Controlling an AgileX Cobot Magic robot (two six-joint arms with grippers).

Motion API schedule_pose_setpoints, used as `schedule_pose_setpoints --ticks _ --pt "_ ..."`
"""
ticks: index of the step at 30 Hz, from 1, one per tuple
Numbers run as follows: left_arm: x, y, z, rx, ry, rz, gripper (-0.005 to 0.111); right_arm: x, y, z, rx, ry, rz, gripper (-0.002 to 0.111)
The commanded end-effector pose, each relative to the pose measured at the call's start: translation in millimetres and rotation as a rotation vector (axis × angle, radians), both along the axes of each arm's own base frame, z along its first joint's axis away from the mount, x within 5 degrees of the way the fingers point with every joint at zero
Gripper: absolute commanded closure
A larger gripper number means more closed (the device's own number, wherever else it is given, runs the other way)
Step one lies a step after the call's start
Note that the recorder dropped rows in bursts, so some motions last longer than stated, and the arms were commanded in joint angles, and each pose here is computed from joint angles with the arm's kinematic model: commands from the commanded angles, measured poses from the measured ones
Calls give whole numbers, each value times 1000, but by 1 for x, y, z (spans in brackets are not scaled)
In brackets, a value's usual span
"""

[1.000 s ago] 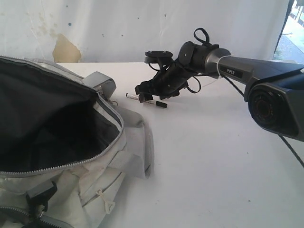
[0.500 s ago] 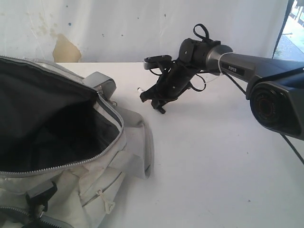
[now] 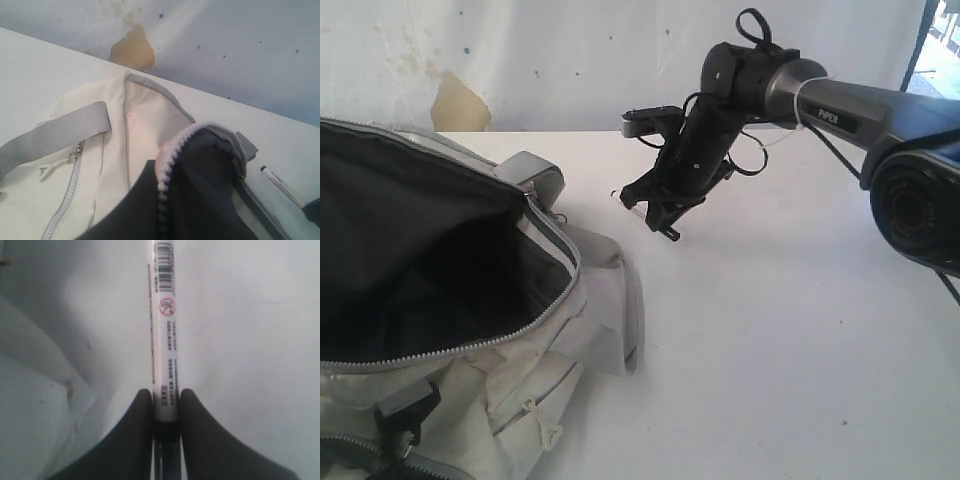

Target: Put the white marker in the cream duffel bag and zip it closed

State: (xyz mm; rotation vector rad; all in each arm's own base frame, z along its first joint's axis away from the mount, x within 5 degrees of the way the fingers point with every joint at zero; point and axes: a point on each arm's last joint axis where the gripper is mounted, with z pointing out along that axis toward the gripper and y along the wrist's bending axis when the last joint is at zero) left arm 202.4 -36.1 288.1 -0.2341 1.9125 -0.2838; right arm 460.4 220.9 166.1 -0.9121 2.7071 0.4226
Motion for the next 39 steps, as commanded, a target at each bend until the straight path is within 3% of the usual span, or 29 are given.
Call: schedule_pose_setpoints --ticks 1,14,18,28,39 --pt "-1 -1 4 -3 -13 -10 107 -13 -5 16 -34 79 49 108" --pt "-1 -5 4 62 -28 -80 107 -27 -8 87 65 -2 -48 108" --pt "-1 -5 4 39 -25 -74 107 -36 -2 104 139 20 -84 108" --pt "-1 10 3 -143 -8 165 107 -88 42 128 285 117 12 108" --pt "-1 18 4 -161 -16 263 107 -124 86 125 299 168 121 108"
